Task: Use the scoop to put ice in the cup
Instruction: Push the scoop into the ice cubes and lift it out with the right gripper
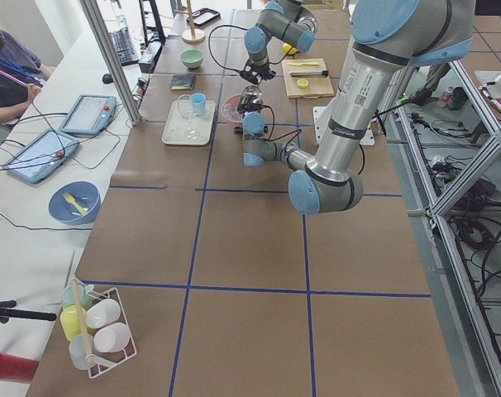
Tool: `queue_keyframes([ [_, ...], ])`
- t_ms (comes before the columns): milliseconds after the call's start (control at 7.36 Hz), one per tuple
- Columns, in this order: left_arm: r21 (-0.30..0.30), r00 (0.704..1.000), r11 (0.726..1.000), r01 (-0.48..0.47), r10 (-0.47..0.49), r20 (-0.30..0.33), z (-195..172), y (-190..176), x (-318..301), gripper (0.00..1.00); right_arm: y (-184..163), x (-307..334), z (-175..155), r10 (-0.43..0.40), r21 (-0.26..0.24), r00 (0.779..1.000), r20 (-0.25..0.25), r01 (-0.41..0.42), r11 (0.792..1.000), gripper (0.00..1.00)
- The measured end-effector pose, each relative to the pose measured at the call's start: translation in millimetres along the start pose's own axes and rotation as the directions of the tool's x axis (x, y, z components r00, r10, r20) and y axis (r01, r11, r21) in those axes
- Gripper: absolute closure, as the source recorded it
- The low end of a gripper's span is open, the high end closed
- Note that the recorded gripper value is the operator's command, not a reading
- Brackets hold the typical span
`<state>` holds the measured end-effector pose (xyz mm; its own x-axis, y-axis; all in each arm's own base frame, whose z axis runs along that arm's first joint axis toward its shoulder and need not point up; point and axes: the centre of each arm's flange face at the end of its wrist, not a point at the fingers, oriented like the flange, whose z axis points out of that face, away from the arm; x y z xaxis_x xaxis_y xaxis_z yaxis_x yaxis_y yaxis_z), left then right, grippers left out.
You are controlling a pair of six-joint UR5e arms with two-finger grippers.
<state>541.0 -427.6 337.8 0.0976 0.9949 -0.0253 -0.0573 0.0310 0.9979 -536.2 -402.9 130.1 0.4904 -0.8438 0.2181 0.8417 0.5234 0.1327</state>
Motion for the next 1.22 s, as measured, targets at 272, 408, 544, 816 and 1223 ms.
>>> queue_keyframes([
  [272, 0.000, 1.000, 1.000, 0.000, 0.000, 0.000, 0.3, -0.1, 0.2, 0.00, -14.5, -0.4, 8.3, -0.002, 0.023, 1.000, 0.000, 0.002, 1.000, 1.00],
  [408, 0.001, 1.000, 1.000, 0.000, 0.000, 0.001, 0.3, -0.4, 0.2, 0.00, -18.6, -1.3, 10.9, -0.002, 0.030, 1.000, 0.001, 0.002, 1.000, 1.00],
  [544, 0.000, 1.000, 1.000, 0.000, 0.000, 0.000, 0.5, -0.4, 0.5, 0.00, -20.6, -2.3, 13.4, 0.001, 0.032, 1.000, 0.001, -0.001, 1.000, 1.00],
  [816, 0.001, 1.000, 1.000, 0.001, -0.001, -0.001, 1.1, -1.1, 1.2, 0.00, -26.2, -2.7, 19.6, 0.013, 0.040, 1.000, -0.003, -0.013, 0.999, 1.00],
  [1223, 0.001, 1.000, 1.000, 0.002, -0.002, 0.010, 2.0, -0.8, 1.5, 0.00, -28.3, -4.2, 17.5, 0.022, 0.052, 1.000, -0.011, -0.021, 0.998, 1.00],
])
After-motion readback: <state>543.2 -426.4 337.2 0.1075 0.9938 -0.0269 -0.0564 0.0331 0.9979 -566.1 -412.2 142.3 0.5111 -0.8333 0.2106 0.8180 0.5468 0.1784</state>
